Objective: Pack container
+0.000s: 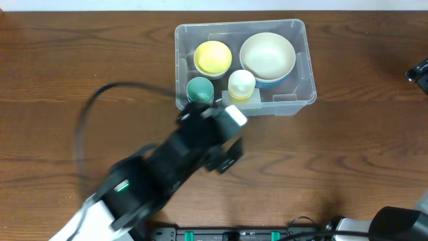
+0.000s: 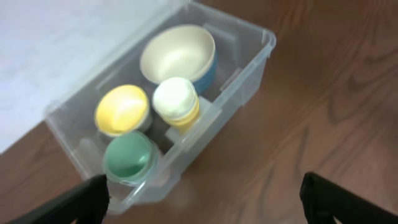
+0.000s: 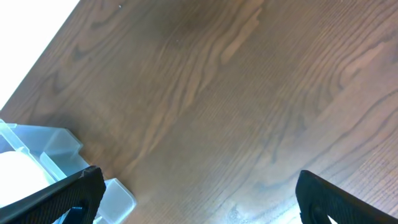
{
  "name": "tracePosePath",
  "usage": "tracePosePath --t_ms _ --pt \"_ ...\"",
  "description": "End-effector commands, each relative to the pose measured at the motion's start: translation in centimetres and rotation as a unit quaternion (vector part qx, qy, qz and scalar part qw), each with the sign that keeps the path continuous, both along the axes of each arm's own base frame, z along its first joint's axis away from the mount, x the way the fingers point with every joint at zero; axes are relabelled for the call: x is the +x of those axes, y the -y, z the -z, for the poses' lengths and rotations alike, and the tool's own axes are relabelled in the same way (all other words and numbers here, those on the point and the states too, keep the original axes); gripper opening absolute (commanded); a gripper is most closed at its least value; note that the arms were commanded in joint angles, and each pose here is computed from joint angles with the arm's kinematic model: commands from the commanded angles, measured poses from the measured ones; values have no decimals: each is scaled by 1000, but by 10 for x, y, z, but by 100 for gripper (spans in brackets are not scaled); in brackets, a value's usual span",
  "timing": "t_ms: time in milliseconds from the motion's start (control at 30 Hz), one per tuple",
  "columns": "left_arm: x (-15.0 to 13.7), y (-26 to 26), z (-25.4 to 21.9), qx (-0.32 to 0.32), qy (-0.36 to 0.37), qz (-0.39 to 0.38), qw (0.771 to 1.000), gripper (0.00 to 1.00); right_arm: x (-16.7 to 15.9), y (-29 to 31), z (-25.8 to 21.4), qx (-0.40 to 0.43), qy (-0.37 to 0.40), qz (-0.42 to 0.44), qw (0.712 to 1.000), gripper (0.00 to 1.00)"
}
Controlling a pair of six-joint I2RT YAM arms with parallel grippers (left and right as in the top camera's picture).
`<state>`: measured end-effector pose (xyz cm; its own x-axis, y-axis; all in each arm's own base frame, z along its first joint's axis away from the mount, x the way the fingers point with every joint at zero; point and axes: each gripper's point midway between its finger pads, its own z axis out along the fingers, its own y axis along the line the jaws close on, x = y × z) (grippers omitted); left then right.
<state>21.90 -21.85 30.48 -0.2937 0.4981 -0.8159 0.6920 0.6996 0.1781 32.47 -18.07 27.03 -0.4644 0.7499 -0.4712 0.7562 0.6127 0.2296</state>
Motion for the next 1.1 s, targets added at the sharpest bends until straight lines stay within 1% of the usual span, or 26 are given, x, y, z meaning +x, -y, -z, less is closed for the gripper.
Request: tracePosePath --t_ms 0,67,133,200,267,333,400,500,567,767,900,967,1067 --pt "-15 -24 -27 -27 31 -7 999 98 -2 4 0 3 1 10 1000 99" --pt "-27 -38 -43 -38 58 2 998 98 -2 4 0 3 1 10 1000 99" --pt "-39 -54 -48 -32 74 10 997 98 -2 4 0 3 1 10 1000 99" --pt "-47 -76 -49 -24 85 -10 996 98 -2 4 0 3 1 10 1000 99" --pt "-49 -103 -50 -29 91 -62 994 98 -2 4 0 3 1 10 1000 99" --pt "-49 -133 -54 -50 95 -136 985 98 -2 4 0 3 1 10 1000 99" --pt "-52 -155 -54 -63 96 -184 976 98 -2 4 0 3 1 10 1000 99" --pt "-59 -179 -50 -83 90 -233 965 98 -2 4 0 3 1 10 1000 99" --pt "-62 -195 -48 -105 85 -272 953 98 -2 4 0 3 1 10 1000 99" --pt "-67 -219 -39 -133 76 -340 928 98 -2 4 0 3 1 10 1000 99" --pt "-63 -217 -34 -149 69 -359 919 98 -2 4 0 3 1 10 1000 99" --pt "-58 -208 -29 -142 72 -340 927 98 -2 4 0 3 1 11 1000 99" --pt "-45 -187 -25 -131 96 -283 945 98 -2 4 0 3 1 10 1000 99"
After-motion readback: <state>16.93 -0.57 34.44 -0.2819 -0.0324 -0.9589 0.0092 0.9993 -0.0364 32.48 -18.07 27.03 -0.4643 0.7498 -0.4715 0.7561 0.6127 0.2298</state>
